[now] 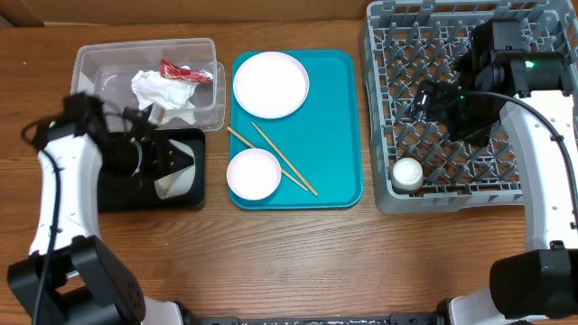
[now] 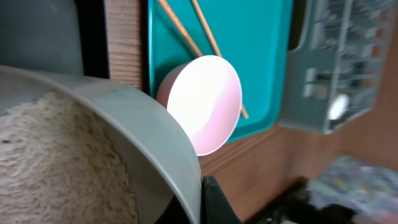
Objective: Sort waste into correct bins and load items into the dishwasher
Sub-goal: 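Tilt the bowl with the left gripper to pour rice onto the black tray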
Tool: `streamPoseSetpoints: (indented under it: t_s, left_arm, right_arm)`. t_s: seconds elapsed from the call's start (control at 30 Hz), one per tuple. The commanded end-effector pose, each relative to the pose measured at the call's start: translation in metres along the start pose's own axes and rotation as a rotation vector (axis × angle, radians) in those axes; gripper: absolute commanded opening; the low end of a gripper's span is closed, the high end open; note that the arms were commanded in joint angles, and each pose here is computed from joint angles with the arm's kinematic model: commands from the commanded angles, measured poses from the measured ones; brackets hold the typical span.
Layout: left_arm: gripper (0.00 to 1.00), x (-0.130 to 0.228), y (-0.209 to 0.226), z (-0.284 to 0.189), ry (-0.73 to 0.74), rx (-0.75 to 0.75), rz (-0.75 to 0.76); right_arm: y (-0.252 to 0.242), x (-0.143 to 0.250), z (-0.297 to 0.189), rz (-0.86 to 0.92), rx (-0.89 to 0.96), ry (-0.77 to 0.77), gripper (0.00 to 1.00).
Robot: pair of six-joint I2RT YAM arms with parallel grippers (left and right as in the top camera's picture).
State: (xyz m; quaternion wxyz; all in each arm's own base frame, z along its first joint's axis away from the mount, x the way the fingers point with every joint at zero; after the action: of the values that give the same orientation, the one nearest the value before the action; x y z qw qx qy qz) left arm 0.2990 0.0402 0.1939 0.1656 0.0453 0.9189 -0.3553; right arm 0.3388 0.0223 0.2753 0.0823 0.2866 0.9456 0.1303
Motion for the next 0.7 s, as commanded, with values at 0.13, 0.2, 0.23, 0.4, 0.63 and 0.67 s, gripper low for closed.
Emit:
streamPoseSetpoints:
  t_s: [0.13, 0.2, 0.23, 0.4, 0.63, 0.67]
  left_arm:
    - [0.04, 0.000, 0.043, -0.021, -0.345, 0.300, -0.061]
    - [0.04, -0.001, 0.056, -0.025, -0.407, 0.364, -0.120]
    - [0.04, -0.001, 0.062, -0.026, -0.431, 0.400, -0.159]
    - [0.04, 0.000, 0.085, -0.032, -0.558, 0.581, -0.293]
    - [0.04, 0.005, 0.094, -0.030, -0.551, 0.630, -0.418]
    - [0.04, 0.005, 0.094, -0.030, -0.550, 0.631, -0.421]
  right_arm:
    - [0.002, 0.001, -0.013, -0.011, -0.024, -0.038, 1.00]
    - [0.002, 0.001, -0.013, -0.011, -0.025, -0.038, 1.00]
    - [0.002, 0.001, -0.013, -0.011, -0.024, -0.038, 1.00]
    - [0.002, 0.001, -0.013, -0.011, -0.024, -0.038, 1.00]
    - [0.002, 0.001, -0.013, -0.011, -0.024, -0.038, 1.00]
    - [0.002, 0.001, -0.013, -0.011, -0.024, -0.039, 1.00]
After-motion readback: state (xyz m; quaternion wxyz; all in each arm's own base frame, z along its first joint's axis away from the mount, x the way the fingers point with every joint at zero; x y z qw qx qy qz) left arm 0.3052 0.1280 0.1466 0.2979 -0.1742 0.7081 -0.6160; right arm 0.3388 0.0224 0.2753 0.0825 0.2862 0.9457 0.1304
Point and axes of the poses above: each gripper's point midway between its finger pads, its own z axis out along the fingers, its own y axis along the line the jaws close on, x = y × z, the point moved 7 cm from there along -z, back along the fingers, and after that the axes turned 15 degrees about z, right-handed, at the moved point
